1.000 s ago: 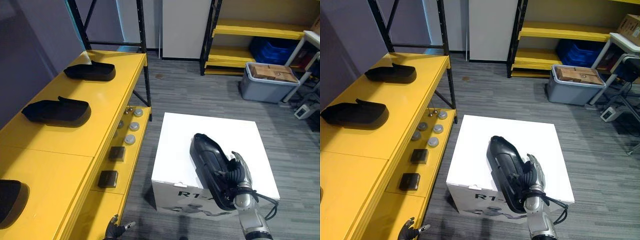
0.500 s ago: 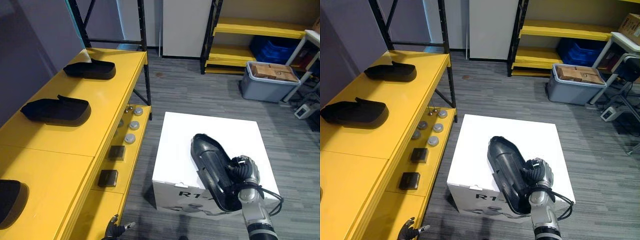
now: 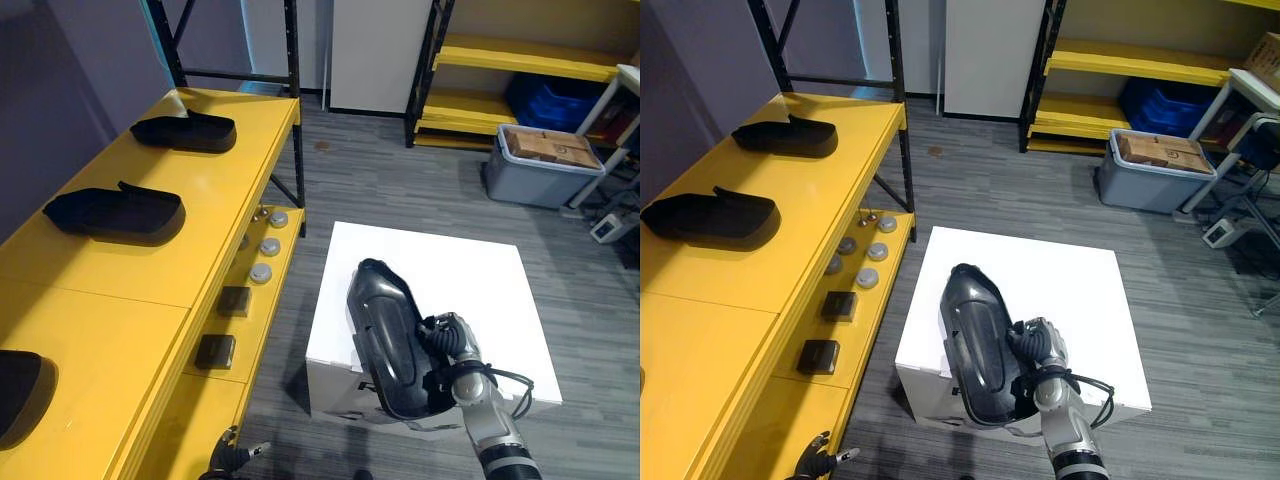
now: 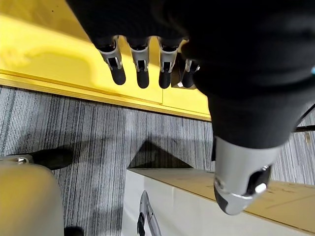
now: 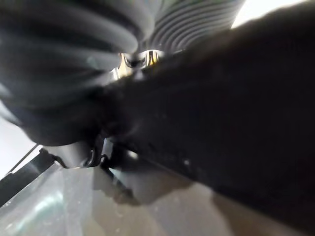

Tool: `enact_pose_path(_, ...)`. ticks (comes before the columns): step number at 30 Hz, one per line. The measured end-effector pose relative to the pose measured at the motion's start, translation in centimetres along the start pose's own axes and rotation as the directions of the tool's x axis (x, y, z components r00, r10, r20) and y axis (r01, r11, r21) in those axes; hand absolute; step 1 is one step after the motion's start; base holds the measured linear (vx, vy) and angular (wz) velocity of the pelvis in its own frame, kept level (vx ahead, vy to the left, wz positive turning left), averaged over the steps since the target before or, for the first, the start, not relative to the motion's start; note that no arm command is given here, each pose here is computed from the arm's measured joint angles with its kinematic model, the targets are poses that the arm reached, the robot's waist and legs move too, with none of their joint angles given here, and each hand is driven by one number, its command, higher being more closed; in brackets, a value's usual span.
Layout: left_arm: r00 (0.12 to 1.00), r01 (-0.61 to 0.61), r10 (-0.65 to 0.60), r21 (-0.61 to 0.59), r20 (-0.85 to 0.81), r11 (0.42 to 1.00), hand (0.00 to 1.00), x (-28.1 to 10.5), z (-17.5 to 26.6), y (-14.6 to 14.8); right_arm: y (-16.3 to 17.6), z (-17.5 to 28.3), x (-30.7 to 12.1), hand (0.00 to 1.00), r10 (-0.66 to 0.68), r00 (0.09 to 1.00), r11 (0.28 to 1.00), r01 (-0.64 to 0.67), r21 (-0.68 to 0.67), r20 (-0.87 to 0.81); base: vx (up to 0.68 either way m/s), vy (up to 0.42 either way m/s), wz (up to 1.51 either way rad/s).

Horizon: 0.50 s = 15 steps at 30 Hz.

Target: Walk over and take plastic housings, then place them on the shelf

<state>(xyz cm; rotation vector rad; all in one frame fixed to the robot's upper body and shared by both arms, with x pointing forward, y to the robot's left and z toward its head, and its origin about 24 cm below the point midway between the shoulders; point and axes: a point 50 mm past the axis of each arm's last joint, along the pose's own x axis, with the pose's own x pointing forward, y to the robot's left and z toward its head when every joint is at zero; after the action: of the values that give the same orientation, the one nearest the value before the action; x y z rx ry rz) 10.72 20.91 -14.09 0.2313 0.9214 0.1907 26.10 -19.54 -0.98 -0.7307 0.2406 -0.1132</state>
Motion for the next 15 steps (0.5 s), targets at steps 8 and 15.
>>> enact_pose_path(8,1.000,-0.030,0.030,-0.007,-0.001,1.000,0.00,-0.1,-0.1,0.2,-1.5,3.9,-0.1,1.00,-0.162,0.978,0.978,0.141,0.153,0.134,0.01,0.010,0.06)
enact_pose_path(15,0.994,-0.076,0.081,-0.069,0.072,0.995,0.00,-0.7,1.2,0.1,-3.8,6.5,-0.6,1.00,-0.329,0.922,0.923,0.270,0.273,0.203,0.00,0.003,0.01)
